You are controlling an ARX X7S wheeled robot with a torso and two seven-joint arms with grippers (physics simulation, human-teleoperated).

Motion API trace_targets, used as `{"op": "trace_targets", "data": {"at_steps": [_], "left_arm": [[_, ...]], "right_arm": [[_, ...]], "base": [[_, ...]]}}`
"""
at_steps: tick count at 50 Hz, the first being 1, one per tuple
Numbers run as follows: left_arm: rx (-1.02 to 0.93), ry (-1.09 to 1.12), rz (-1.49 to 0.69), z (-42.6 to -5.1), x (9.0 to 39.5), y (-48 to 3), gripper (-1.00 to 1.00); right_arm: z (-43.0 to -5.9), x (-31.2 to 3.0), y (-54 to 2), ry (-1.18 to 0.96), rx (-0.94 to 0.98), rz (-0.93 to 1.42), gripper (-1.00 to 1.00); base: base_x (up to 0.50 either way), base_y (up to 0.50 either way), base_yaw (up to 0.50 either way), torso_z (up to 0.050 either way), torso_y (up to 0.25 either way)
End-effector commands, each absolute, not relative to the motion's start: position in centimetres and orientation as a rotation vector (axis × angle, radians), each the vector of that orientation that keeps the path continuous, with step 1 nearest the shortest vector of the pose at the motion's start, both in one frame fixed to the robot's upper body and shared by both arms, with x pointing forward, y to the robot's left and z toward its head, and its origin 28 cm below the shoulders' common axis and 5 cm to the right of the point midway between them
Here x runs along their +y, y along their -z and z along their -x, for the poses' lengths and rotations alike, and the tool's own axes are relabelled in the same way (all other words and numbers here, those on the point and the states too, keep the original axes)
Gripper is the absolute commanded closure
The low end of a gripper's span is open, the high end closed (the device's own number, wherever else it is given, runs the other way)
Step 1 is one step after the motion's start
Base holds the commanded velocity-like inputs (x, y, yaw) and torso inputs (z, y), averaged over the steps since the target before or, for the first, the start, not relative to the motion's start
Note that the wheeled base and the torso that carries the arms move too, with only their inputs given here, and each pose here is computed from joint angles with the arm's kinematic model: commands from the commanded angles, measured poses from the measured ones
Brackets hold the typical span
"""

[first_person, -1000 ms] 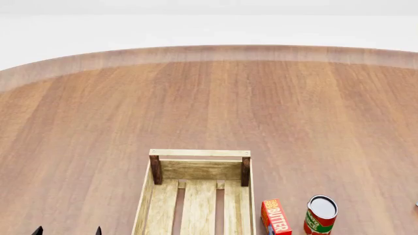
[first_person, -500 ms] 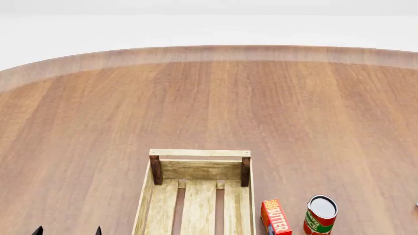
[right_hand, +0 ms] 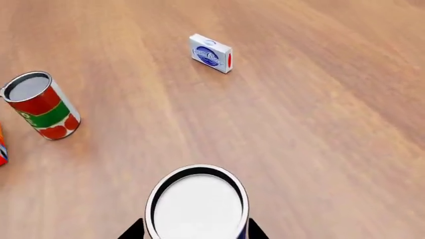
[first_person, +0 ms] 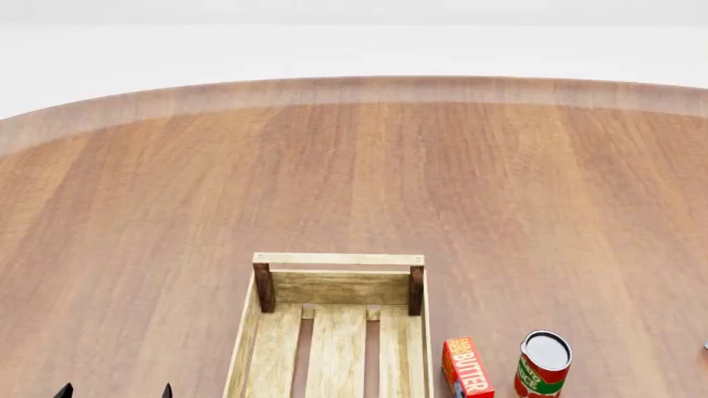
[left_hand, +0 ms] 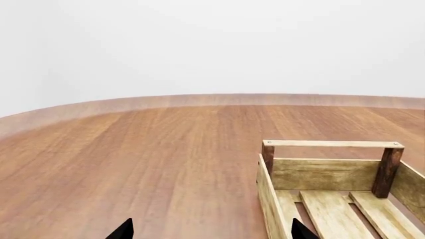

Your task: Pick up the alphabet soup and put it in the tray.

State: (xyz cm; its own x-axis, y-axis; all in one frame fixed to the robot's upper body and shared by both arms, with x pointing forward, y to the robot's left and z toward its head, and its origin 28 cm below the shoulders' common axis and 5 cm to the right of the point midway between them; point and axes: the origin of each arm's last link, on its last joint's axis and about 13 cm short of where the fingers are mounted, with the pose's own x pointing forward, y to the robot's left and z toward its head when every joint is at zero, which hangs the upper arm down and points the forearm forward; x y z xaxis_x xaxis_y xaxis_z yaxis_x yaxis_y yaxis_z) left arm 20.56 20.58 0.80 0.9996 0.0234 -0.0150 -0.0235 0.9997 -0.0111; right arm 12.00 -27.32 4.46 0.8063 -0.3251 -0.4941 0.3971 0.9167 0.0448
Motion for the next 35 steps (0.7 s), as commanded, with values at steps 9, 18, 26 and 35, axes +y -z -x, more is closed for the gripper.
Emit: {"op": "trace_targets", "data": {"at_steps": [9,18,26,35], "left_arm": [[0.013,-0.023,0.013,-20.5,20.6,-0.9,-1.00],[0.011,-0.023,0.014,-20.4,20.6,-0.9,-1.00],[0.011,-0.023,0.013,-20.4,20.6,-0.9,-1.00],[0.010,-0.024,0.013,-20.5,20.6,-0.9,-1.00]], "right_arm": [[-12.8,-25.0,-9.0,0.217,0.322,-0.098,1.00],[-13.2,-23.2,-11.3,0.142,0.264,-0.067,1.00],[-13.8,-21.3,-13.0,0.067,0.217,-0.043,1.00],[-15.0,-18.9,-14.3,-0.054,0.167,-0.033,1.00]], "base": [[0.00,0.00,0.00,0.000,0.001],[0.00,0.00,0.00,0.000,0.000],[0.00,0.00,0.00,0.000,0.000],[0.00,0.00,0.00,0.000,0.001]]}}
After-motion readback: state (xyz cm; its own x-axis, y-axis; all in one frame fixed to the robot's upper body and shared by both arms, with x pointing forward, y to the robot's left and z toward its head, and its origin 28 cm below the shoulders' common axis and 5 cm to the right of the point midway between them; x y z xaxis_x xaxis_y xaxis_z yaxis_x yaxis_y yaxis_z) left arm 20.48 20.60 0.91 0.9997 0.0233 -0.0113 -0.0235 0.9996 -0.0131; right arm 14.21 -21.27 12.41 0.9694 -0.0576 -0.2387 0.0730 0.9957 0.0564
